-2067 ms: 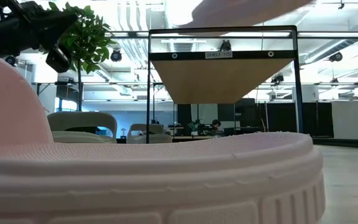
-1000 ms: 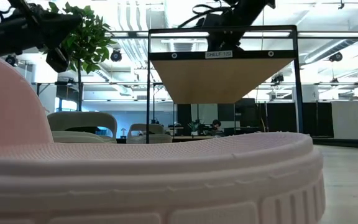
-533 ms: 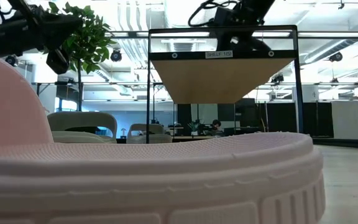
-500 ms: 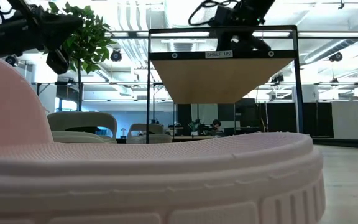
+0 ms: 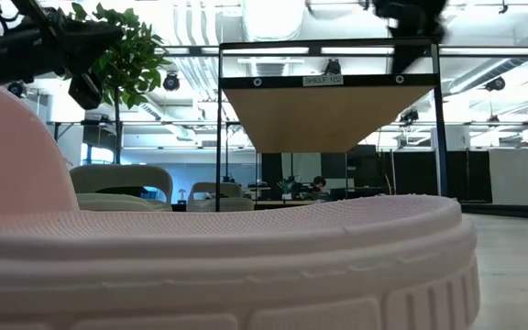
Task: Pick and place slides into the shelf
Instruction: Put the right pink slide on the shelf
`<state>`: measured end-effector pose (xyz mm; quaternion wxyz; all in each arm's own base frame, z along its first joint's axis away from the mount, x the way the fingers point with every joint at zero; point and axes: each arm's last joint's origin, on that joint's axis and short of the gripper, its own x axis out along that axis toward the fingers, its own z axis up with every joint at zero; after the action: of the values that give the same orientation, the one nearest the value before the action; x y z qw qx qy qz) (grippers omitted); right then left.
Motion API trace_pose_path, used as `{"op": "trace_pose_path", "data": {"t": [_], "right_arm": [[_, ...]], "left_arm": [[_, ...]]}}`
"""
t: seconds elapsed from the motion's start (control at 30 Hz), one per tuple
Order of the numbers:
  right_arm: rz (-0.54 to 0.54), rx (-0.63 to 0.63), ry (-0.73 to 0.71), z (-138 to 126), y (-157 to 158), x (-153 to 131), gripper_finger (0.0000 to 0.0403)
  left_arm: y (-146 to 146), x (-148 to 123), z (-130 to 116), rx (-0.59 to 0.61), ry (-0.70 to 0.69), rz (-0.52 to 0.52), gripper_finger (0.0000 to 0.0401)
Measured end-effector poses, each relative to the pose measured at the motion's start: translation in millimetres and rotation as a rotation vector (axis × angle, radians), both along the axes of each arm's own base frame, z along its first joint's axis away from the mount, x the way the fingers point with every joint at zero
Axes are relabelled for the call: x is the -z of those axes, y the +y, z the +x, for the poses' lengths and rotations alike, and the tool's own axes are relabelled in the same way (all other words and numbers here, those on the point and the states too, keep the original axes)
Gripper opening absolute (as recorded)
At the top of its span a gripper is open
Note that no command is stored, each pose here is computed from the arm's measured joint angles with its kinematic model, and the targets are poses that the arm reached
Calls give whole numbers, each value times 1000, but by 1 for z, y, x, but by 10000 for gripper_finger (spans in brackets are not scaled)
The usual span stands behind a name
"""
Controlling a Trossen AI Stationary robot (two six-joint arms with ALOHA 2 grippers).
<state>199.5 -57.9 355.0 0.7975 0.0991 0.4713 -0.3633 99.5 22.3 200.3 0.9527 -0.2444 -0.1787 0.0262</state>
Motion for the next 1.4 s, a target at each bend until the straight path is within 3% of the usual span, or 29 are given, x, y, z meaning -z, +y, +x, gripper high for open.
{"op": "trace_pose_path", "data": {"t": [0.07,0.17,0.3,0.37,0.63,0.83,1.03,1.4], "right_arm": [[122,138,-18,-6,6,9,145],[235,216,-33,-5,16,21,110],[283,298,-39,-5,22,32,33],[288,332,-58,-5,21,32,17],[281,429,-172,-4,-1,16,9],[325,433,-203,4,-23,18,9],[332,387,-177,15,-30,25,9],[309,399,-226,16,-50,26,9]], "left_arm": [[0,0,0,0,0,0,0],[0,0,0,-1,-2,0,0],[2,-1,-1,-44,-17,-59,0],[3,-3,-1,-78,-40,-120,0],[8,-10,3,-224,-7,-141,0],[12,-29,15,-247,41,-119,0],[12,-47,30,-139,57,-95,0],[21,-52,89,35,298,-68,0]]}}
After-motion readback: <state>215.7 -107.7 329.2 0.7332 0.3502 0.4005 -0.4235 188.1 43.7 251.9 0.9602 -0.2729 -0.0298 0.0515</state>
